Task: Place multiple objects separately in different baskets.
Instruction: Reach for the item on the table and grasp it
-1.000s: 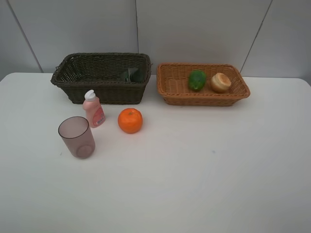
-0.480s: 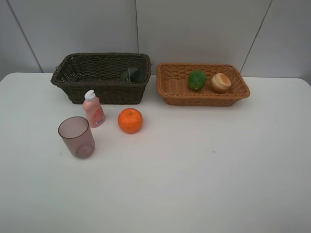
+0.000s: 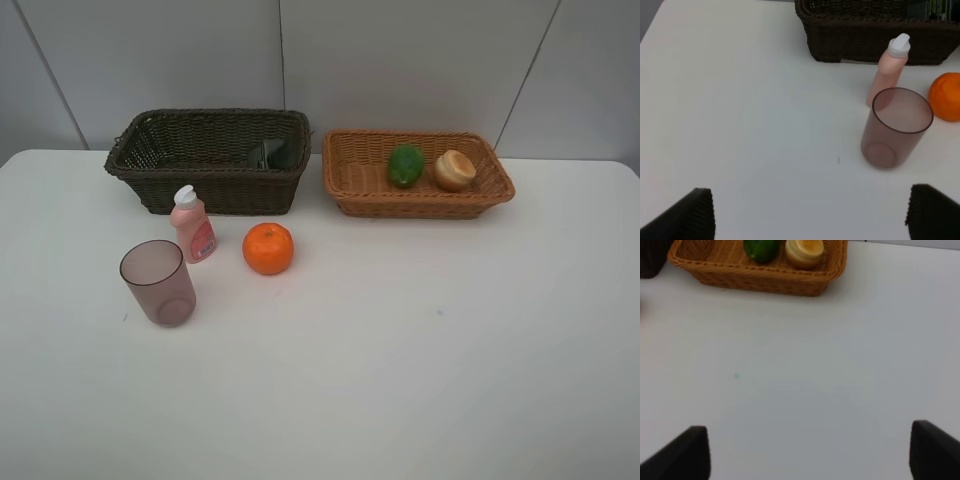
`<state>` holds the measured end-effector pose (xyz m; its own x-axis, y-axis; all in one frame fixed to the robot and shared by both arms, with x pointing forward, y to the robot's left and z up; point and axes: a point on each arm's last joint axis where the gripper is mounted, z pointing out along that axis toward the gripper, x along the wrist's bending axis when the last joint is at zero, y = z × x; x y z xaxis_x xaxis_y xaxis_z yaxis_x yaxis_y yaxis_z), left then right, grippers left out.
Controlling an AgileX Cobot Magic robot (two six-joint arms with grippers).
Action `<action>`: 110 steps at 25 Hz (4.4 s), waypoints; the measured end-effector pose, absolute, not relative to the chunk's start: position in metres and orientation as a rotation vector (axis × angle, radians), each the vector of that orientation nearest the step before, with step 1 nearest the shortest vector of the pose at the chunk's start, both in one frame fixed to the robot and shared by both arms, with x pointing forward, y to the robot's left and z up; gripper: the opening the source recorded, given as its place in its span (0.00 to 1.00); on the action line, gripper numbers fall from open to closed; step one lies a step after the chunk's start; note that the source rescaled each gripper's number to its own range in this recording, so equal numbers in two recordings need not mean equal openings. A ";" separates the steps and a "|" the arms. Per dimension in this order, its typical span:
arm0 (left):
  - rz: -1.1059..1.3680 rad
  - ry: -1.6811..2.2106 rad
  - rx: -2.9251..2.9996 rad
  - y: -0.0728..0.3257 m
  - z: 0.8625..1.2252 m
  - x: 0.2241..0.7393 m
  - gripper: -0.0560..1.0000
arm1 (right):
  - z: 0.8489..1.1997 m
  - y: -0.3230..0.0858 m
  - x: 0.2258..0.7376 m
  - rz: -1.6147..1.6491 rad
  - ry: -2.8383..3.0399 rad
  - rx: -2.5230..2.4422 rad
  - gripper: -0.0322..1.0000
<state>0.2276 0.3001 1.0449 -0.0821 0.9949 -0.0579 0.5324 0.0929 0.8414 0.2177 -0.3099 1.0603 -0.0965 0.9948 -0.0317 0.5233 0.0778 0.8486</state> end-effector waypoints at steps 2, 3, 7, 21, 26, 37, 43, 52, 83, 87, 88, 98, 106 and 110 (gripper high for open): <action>0.873 1.700 1.516 0.300 1.045 0.228 0.99 | 1.060 -0.308 0.218 0.935 1.709 1.514 0.83; 0.873 1.700 1.516 0.300 1.045 0.228 0.99 | 1.060 -0.307 0.218 0.957 1.712 1.512 0.83; 0.873 1.700 1.516 0.300 1.045 0.228 0.99 | 1.060 -0.304 0.220 0.994 1.714 1.505 0.83; 0.873 1.700 1.516 0.300 1.045 0.228 0.99 | 1.059 -0.297 0.229 1.139 1.695 1.448 0.83; 0.873 1.700 1.516 0.300 1.045 0.228 0.99 | 1.059 -0.296 0.229 1.136 1.689 1.455 0.83; 0.873 1.700 1.516 0.300 1.045 0.228 0.99 | 1.059 -0.291 0.230 1.055 1.587 1.514 0.83; 0.873 1.700 1.516 0.300 1.045 0.228 0.99 | 1.059 -0.290 0.230 1.057 1.589 1.512 0.83; 0.873 1.700 1.516 0.300 1.045 0.228 0.99 | 1.059 -0.294 0.231 1.037 1.537 1.560 0.83; 0.753 1.478 1.682 0.303 1.045 0.228 0.99 | 1.058 -0.295 0.231 1.039 1.521 1.577 0.83; 0.753 1.478 1.682 0.303 1.045 0.228 0.99 | 1.058 -0.295 0.231 1.039 1.521 1.577 0.83; 0.753 1.478 1.682 0.303 1.045 0.228 0.99 | 1.058 -0.295 0.231 1.039 1.521 1.577 0.83; 0.753 1.478 1.682 0.303 1.045 0.228 0.99 | 1.058 -0.295 0.231 1.039 1.521 1.577 0.83; 0.747 1.470 1.687 0.303 1.045 0.228 0.99 | 1.058 -0.295 0.231 1.039 1.521 1.577 0.83; 0.748 1.462 1.693 0.302 1.045 0.228 0.99 | 1.058 -0.295 0.231 1.039 1.521 1.578 0.83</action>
<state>0.2279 0.3025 1.0449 0.1716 0.9840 -0.0484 0.5369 -0.0522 0.8420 0.2305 -0.2951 1.0585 -0.0118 0.9969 0.0773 0.4339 -0.0645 0.8986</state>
